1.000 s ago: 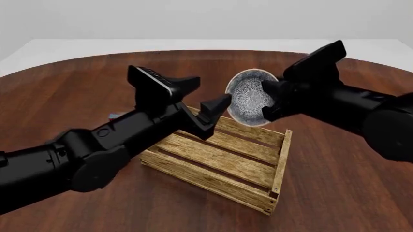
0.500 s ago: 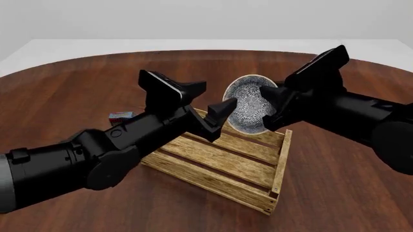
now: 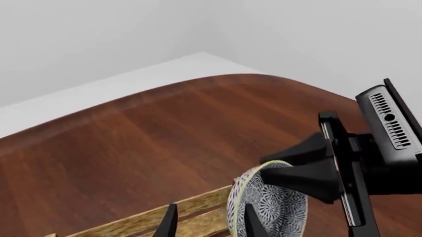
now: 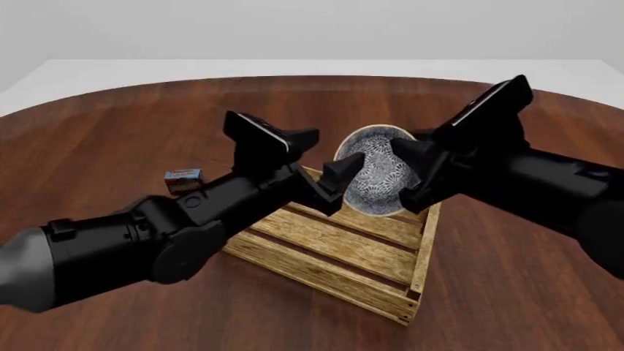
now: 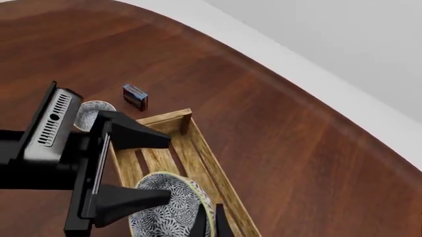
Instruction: Stack the right bowl on the left bowl and place them in the tray.
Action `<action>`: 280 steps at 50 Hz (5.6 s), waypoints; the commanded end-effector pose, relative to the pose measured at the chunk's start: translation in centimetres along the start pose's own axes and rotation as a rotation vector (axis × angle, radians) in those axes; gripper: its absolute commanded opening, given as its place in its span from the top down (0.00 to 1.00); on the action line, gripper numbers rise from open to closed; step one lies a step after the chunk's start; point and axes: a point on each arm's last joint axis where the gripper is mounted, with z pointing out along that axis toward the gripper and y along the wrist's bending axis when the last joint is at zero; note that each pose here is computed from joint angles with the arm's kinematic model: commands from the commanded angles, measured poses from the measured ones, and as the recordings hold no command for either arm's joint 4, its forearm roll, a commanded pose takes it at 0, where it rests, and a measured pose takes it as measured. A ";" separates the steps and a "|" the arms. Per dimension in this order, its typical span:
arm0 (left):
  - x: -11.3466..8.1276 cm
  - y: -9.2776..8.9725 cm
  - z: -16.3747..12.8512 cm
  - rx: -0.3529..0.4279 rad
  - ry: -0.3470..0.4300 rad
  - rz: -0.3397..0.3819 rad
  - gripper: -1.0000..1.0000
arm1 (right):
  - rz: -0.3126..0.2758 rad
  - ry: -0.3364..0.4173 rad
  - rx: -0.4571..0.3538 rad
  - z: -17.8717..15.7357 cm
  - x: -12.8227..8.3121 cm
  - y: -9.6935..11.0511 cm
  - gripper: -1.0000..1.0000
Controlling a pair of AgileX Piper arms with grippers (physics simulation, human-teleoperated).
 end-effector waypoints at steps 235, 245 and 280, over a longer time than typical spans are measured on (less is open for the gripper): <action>0.9 15.6 -14.8 -0.750 0.325 -0.374 1.00 | -0.042 -0.408 0.151 -8.1 -0.6 -0.8 0.00; 2.1 15.9 -15.3 -0.779 0.315 -0.415 1.00 | -0.044 -0.406 0.149 -8.0 -0.5 -0.8 0.00; 7.8 19.9 -13.6 -0.879 0.296 -0.599 1.00 | -0.049 -0.383 0.142 -6.8 -0.3 -0.7 0.00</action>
